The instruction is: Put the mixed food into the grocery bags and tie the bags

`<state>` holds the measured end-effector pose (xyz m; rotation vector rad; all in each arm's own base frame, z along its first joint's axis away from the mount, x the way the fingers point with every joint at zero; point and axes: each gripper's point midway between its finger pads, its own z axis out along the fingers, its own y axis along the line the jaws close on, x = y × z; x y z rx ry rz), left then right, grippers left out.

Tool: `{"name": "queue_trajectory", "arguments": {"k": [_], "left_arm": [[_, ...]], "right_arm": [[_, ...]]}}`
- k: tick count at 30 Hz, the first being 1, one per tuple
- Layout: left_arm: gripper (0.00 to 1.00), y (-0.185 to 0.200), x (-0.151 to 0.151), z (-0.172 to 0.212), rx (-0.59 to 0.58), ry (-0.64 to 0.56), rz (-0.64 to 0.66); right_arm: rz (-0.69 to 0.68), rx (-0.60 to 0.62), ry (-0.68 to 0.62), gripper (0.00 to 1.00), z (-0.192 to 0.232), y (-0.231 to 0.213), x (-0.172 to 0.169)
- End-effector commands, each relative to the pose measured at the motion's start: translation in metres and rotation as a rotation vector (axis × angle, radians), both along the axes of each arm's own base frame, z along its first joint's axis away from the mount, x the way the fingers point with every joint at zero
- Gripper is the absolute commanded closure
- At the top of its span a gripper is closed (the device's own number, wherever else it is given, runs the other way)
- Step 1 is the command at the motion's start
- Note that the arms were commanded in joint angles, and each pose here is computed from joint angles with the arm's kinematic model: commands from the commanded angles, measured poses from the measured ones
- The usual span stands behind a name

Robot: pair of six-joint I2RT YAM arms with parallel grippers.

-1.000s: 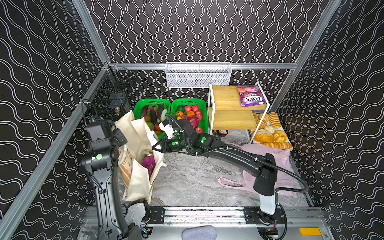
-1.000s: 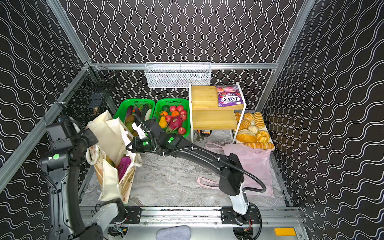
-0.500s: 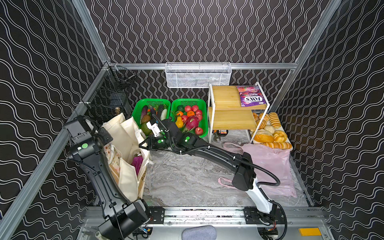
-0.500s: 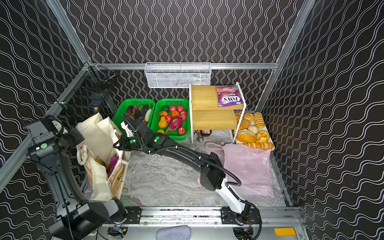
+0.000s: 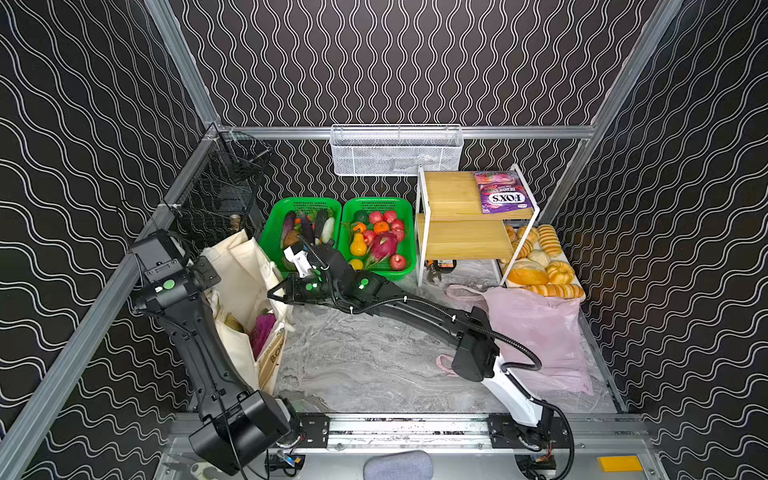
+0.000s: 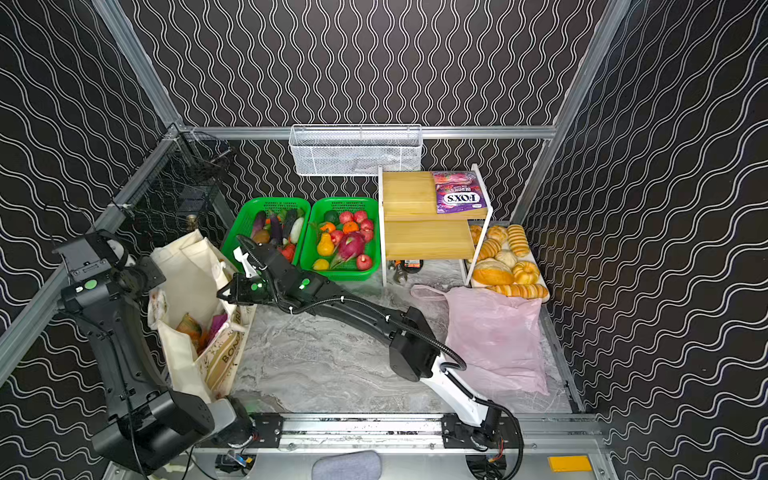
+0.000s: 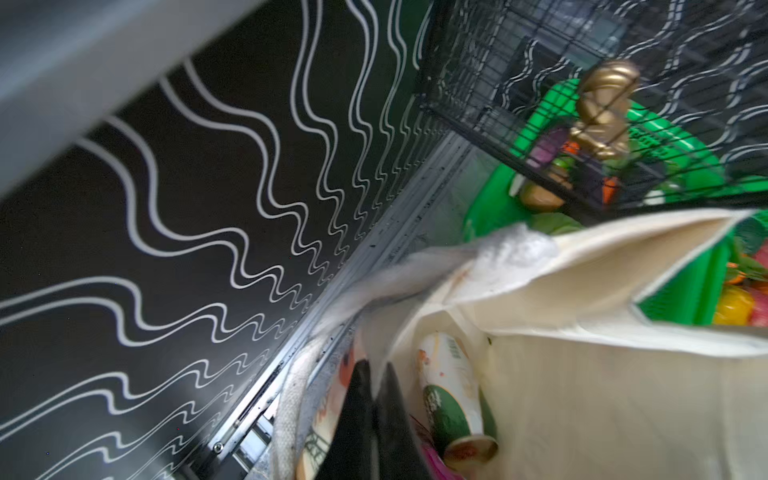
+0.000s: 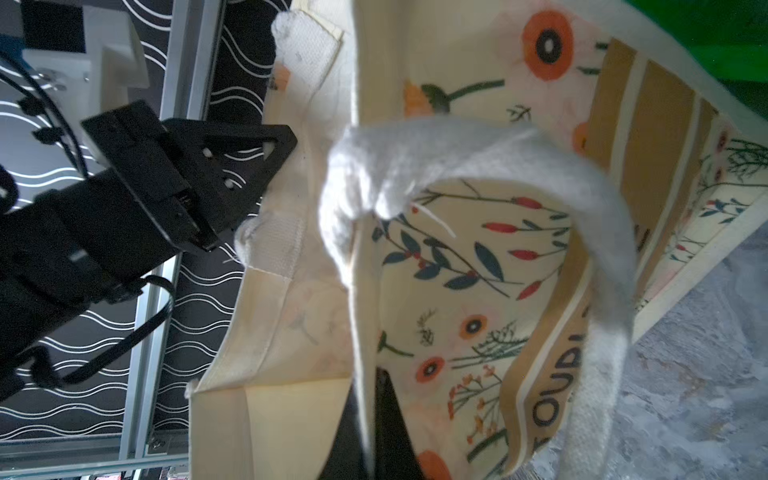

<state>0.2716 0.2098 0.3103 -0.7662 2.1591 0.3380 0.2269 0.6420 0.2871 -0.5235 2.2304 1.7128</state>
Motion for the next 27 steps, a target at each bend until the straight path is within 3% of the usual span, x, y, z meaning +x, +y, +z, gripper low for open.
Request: {"name": "queue_trajectory", "arguments": {"k": [1, 11, 19, 23, 27], "left_arm": [[1.0, 0.023, -0.003, 0.015, 0.117, -0.013, 0.08], [0.96, 0.034, -0.023, 0.011, 0.142, 0.027, 0.196], [0.68, 0.021, -0.022, 0.024, 0.123, -0.016, 0.147], [0.62, 0.015, -0.023, 0.037, 0.124, -0.035, 0.124], [0.46, 0.004, -0.027, 0.057, 0.129, -0.078, 0.1]], "right_arm": [[0.038, 0.146, -0.052, 1.0, 0.036, 0.008, -0.004], [0.025, 0.106, -0.084, 1.0, 0.029, 0.003, -0.002], [0.032, 0.106, -0.101, 0.78, 0.044, -0.008, -0.005], [0.01, 0.088, -0.13, 0.73, 0.05, -0.019, -0.005], [-0.04, 0.058, -0.191, 0.64, 0.06, -0.037, 0.001]]}}
